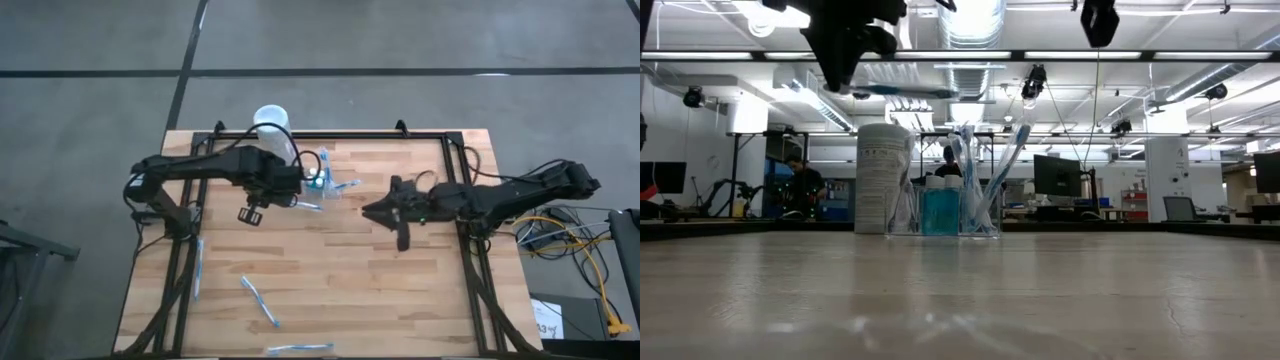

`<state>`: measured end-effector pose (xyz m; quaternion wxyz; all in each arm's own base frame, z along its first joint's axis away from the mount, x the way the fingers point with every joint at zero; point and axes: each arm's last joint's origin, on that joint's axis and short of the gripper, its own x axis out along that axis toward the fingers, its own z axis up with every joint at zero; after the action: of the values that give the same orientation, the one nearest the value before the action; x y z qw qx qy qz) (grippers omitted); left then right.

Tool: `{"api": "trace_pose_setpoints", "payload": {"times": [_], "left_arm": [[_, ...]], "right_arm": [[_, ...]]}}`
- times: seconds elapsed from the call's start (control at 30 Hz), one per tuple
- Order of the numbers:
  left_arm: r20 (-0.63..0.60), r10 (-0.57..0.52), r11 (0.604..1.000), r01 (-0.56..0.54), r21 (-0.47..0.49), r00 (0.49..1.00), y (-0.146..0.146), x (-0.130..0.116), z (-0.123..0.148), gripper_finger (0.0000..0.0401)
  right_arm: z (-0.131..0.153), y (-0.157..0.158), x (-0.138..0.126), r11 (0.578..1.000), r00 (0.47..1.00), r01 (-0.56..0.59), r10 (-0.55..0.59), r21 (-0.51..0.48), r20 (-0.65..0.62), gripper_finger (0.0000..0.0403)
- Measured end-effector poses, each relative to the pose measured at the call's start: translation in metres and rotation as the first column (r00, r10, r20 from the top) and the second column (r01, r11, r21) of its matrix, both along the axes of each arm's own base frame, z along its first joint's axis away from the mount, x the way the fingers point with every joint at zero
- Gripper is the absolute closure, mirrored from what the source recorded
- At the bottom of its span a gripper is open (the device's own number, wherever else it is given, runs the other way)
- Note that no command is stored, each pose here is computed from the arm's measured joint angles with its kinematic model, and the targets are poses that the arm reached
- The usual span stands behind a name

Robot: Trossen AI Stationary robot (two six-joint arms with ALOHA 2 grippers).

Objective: Pick & Place toothbrushing station
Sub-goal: Put the blue toothbrush into the right of the transparent organizer

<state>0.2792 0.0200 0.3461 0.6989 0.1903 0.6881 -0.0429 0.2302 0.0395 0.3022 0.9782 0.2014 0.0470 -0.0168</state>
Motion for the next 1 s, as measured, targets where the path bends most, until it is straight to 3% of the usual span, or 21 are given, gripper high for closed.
{"api": "trace_pose_setpoints", "payload": {"times": [0.1,0.3,0.5,0.77,1.0], "left_arm": [[-0.001,-0.002,1.000,0.002,0.000,1.000,-0.001,0.000,0.000,0.0355],[0.012,-0.004,1.000,0.004,0.001,1.000,-0.001,-0.003,0.003,0.0355],[0.015,-0.003,1.000,0.003,0.001,1.000,-0.002,-0.003,0.004,0.0355],[0.016,-0.001,1.000,0.001,0.000,1.000,-0.002,-0.004,0.004,0.0355],[0.019,0.016,1.000,-0.016,0.000,1.000,-0.002,-0.004,0.004,0.0355]], "right_arm": [[-0.015,0.003,0.014,0.998,0.998,0.012,-0.008,0.058,-0.070,0.0332],[-0.028,0.009,0.042,0.998,0.989,0.014,-0.005,0.060,-0.146,0.0311],[-0.008,0.016,0.064,0.991,0.982,-0.079,0.095,0.107,-0.160,0.0280],[0.021,0.019,0.073,0.993,0.853,-0.048,0.096,0.107,-0.513,0.0249],[0.064,0.022,0.088,0.994,0.862,-0.075,0.102,0.074,-0.497,0.0237]]}}
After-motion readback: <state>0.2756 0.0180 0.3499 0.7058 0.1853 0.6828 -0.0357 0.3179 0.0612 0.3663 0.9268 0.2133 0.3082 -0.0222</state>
